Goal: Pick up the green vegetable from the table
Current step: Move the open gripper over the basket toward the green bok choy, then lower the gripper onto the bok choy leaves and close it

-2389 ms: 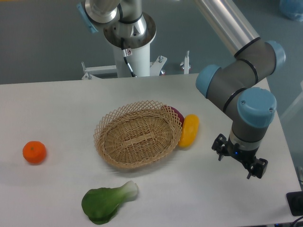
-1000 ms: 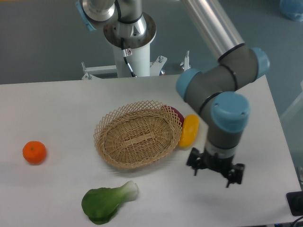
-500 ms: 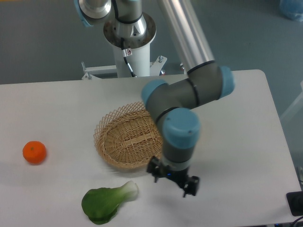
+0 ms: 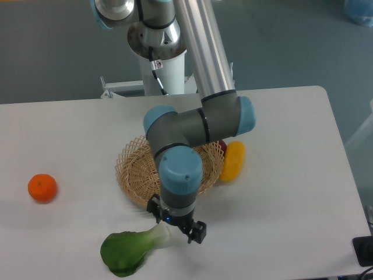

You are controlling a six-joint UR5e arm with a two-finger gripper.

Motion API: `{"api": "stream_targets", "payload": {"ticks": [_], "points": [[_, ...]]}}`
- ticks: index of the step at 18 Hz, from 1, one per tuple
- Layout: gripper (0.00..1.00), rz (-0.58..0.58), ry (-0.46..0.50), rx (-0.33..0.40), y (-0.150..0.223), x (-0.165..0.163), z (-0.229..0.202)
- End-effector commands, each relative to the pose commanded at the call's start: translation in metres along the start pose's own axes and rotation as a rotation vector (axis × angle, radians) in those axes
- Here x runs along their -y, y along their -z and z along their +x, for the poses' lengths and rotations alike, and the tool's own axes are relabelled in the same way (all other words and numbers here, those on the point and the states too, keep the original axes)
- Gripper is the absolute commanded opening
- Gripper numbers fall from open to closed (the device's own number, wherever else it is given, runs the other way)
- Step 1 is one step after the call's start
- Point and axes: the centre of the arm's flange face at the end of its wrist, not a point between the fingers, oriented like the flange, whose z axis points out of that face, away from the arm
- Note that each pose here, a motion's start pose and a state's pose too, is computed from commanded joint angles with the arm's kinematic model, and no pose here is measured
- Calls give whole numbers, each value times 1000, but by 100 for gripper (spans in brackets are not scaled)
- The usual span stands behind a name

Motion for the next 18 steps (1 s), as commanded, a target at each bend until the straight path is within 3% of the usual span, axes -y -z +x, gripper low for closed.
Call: {"api": "stream_targets", "payload": {"ticks": [7,18], "points": [[100,7,-67,13,-28,29,15],[100,-24,-121,-23,-53,30,29]]}}
